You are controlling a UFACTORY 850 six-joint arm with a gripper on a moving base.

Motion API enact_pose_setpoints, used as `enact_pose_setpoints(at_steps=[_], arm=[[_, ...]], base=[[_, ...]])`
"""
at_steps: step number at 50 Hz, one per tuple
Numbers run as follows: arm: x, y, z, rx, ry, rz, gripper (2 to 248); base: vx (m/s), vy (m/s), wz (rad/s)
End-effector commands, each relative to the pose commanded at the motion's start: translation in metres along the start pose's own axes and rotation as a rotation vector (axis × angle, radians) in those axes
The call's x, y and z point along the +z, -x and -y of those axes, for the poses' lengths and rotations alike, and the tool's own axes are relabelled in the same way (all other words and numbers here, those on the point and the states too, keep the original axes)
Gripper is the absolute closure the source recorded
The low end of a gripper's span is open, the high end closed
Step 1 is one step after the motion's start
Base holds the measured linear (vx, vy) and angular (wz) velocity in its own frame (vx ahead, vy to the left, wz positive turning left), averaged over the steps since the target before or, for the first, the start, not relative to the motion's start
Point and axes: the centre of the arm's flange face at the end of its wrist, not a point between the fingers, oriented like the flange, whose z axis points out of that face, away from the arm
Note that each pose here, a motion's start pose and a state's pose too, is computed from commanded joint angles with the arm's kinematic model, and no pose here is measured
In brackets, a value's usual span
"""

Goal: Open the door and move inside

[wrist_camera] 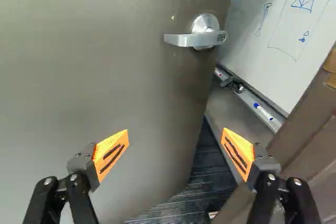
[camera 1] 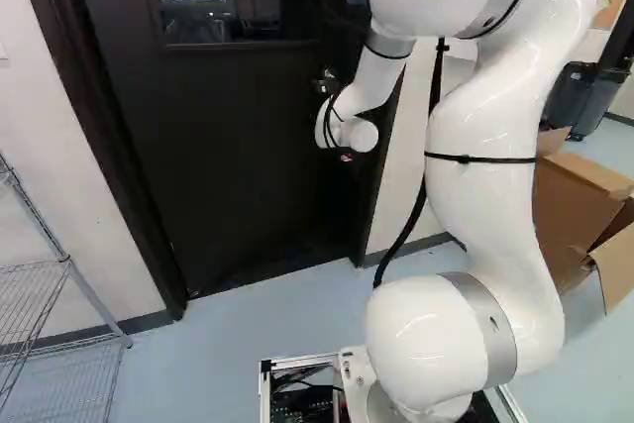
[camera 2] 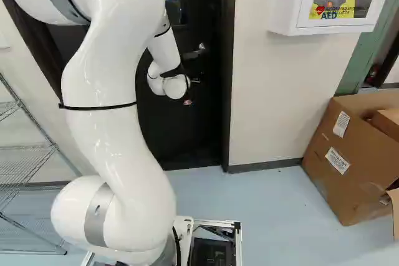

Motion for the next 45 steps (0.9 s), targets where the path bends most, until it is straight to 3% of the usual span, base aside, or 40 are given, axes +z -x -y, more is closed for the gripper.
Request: enact_pose_setpoints(at_steps=[45], arm=[[-0.092, 0.014, -0.002, 0.012, 0.020, 0.037, 3]], base=[[0.000, 0.000, 0.000]])
